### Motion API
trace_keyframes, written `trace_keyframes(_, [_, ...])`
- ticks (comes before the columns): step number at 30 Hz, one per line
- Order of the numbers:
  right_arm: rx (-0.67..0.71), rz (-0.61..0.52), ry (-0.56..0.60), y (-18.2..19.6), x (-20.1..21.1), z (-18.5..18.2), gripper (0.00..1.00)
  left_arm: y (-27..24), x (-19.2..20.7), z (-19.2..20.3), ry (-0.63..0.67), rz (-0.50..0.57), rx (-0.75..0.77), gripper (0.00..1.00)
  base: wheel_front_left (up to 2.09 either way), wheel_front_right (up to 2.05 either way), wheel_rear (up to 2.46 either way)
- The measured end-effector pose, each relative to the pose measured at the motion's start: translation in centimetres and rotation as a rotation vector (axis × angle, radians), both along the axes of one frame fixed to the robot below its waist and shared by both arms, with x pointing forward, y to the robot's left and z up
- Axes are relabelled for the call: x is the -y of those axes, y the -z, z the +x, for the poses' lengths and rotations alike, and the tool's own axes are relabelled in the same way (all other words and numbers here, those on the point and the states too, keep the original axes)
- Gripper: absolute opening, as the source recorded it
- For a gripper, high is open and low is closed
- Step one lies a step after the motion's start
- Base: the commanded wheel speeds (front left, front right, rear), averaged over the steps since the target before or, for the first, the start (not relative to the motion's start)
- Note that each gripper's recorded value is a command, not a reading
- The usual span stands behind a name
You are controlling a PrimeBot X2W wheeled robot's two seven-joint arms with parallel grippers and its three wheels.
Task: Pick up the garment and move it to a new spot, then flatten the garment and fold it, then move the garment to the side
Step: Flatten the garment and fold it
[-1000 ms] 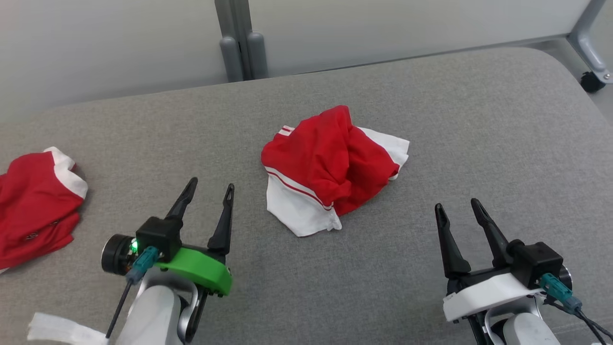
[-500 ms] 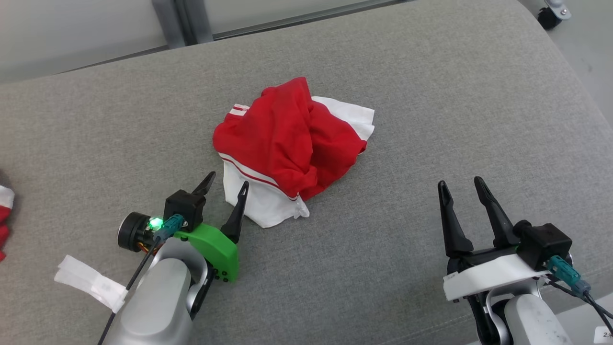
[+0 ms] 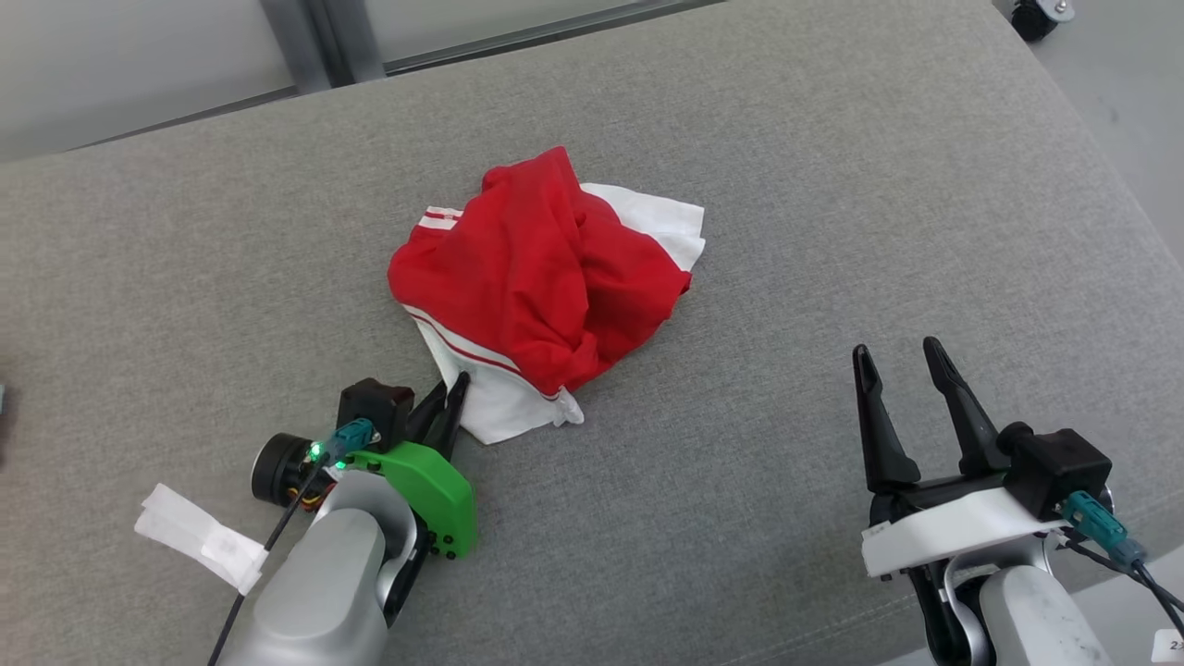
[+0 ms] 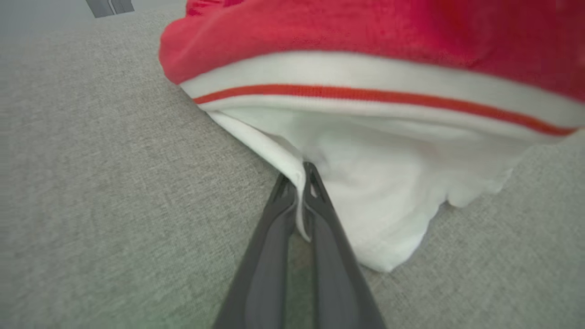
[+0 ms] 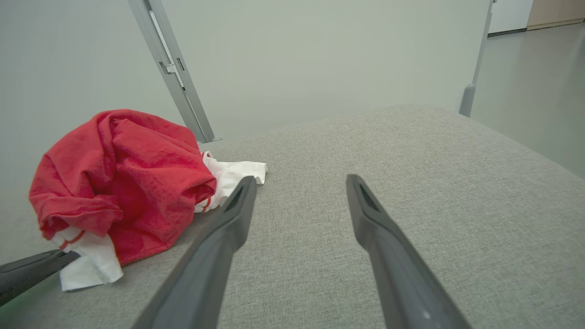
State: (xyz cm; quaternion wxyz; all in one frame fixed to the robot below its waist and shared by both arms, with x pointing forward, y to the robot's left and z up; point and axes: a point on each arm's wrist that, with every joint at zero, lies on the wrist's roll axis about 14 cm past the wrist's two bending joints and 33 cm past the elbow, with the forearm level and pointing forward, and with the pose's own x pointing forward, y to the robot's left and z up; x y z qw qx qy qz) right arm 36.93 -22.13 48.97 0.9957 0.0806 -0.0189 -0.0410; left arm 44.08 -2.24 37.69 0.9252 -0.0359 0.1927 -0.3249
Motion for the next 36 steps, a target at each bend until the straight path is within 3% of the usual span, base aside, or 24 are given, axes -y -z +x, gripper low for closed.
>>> trace_keyframes(8, [0.007,0.006,-0.053,0.0,-1.7,0.4,1.00,-4.8,-4.0,2.7,-0.142,-0.073,0.126,0.00,0.00,0.00,0.00])
trace_keyframes(15, [0.016,0.011,-0.129,-0.2,-4.2,1.1,1.00,-7.9,-11.1,2.3,-0.316,-0.074,0.240,0.00,0.00,0.00,0.00])
trace_keyframes(26, [0.029,0.026,-0.220,-0.4,-7.3,1.7,1.00,-7.1,-20.0,-4.3,-0.565,-0.018,0.218,0.00,0.00,0.00,0.00])
trace_keyframes(36, [0.019,0.025,-0.279,0.0,-9.3,2.5,1.00,-4.2,-22.5,-10.8,-0.715,-0.017,0.055,0.00,0.00,0.00,0.00])
